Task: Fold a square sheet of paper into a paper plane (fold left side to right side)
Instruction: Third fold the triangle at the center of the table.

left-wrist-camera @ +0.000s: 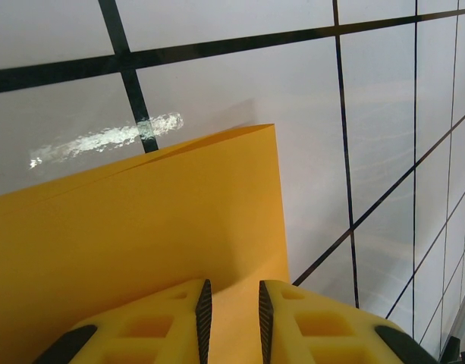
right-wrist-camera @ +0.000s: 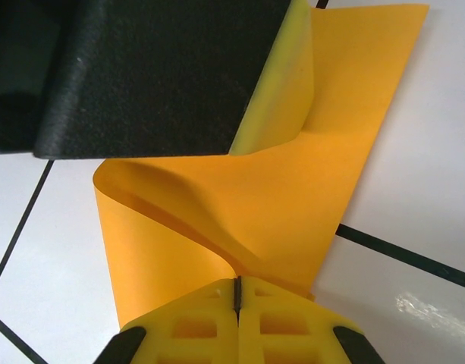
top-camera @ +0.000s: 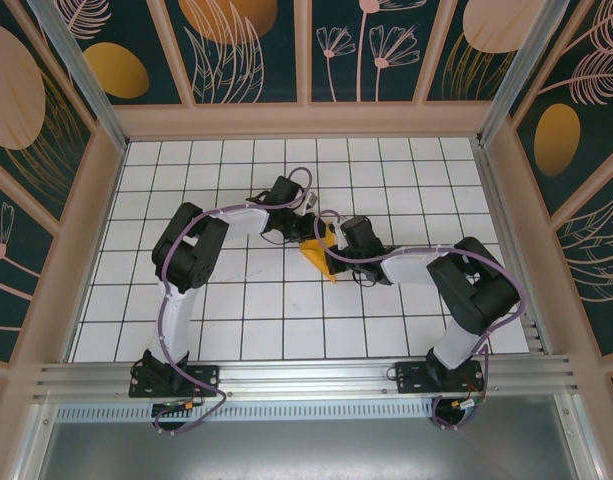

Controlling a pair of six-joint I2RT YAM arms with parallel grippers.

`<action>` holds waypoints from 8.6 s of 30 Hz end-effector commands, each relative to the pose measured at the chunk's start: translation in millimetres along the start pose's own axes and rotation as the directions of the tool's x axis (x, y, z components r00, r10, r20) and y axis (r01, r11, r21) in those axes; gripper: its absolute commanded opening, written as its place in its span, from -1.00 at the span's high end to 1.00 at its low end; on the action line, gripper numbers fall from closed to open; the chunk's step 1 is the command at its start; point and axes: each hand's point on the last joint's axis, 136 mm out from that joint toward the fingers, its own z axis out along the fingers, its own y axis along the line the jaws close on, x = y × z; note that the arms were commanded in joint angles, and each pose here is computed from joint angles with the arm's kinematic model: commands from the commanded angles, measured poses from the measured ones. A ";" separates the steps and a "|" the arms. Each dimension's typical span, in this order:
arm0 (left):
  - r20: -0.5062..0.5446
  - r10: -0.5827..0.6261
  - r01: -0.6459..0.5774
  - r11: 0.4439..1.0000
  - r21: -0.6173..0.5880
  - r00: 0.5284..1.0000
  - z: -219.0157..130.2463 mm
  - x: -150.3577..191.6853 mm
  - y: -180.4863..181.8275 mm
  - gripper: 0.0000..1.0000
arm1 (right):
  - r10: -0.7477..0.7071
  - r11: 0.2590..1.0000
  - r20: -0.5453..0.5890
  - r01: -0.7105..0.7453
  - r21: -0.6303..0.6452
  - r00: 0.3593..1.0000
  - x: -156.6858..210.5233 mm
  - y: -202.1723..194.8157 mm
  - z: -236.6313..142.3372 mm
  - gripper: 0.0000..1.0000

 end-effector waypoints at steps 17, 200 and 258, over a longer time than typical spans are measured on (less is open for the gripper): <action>-0.072 -0.031 0.026 0.997 -0.072 0.997 20.7 24.1 26.1 0.47 | 0.048 0.999 0.012 -0.048 0.022 0.999 1.2 -8.2 -5.3 1.00; -0.105 -0.085 0.075 0.992 -0.097 0.991 -3.4 70.1 50.6 0.38 | 0.124 0.923 -0.151 -0.170 -0.345 0.981 -0.1 64.6 -67.9 0.33; 0.068 0.037 -0.038 0.999 0.012 0.997 -72.1 21.8 -28.6 0.34 | 0.433 0.879 -0.487 -0.474 0.045 0.758 128.9 -7.3 -18.0 1.00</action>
